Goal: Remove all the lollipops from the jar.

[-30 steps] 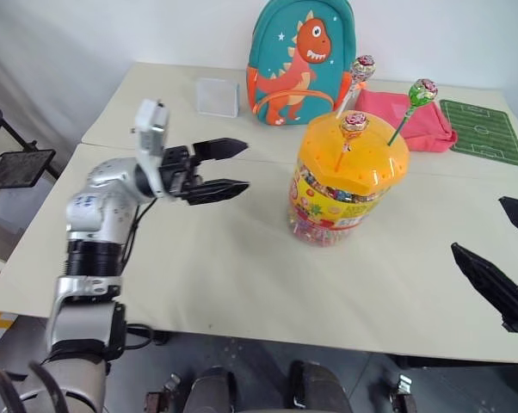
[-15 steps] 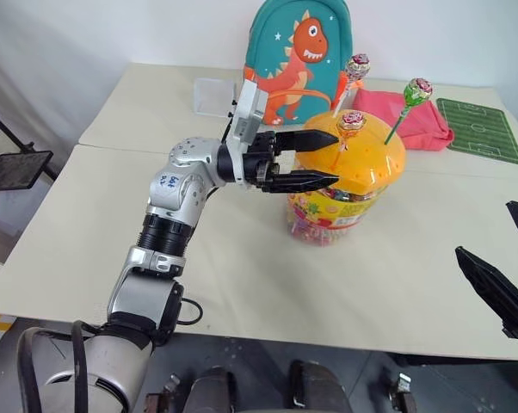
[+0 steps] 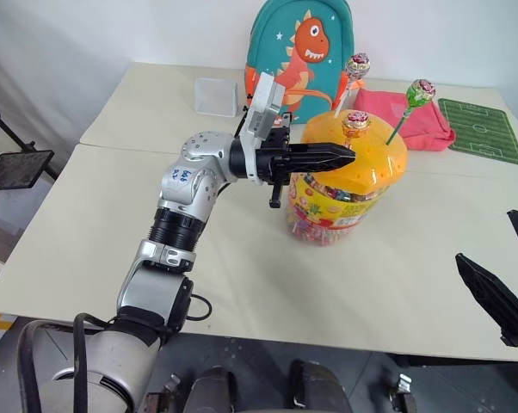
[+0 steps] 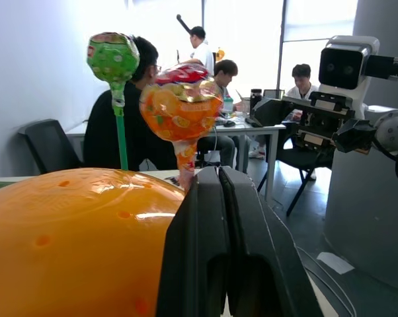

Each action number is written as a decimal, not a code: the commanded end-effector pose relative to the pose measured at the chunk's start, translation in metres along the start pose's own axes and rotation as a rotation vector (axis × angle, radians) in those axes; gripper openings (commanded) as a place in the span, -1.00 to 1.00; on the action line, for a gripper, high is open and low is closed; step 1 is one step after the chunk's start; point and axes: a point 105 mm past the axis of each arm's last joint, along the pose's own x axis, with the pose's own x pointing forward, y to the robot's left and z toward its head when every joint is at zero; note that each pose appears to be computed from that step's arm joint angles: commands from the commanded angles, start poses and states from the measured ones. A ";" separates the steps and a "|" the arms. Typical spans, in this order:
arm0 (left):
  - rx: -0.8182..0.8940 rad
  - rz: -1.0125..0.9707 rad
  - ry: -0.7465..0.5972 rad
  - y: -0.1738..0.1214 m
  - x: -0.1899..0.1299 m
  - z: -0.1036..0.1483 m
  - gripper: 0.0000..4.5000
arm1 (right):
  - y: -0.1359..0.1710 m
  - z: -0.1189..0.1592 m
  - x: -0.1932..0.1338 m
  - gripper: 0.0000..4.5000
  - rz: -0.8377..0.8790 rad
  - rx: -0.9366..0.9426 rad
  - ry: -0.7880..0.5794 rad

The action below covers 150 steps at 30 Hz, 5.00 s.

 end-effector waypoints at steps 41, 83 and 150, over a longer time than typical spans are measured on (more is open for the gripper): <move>-0.117 -0.090 -0.113 -0.001 0.008 0.019 -0.98 | 0.014 0.026 -0.021 1.00 0.003 -0.001 -0.158; -0.521 1.020 0.774 -0.109 -0.281 -0.072 -0.14 | 0.008 -0.035 0.005 1.00 0.475 0.133 0.120; 0.026 0.803 0.379 0.052 -0.155 0.018 -0.99 | 0.009 0.011 0.046 1.00 0.298 0.115 -0.152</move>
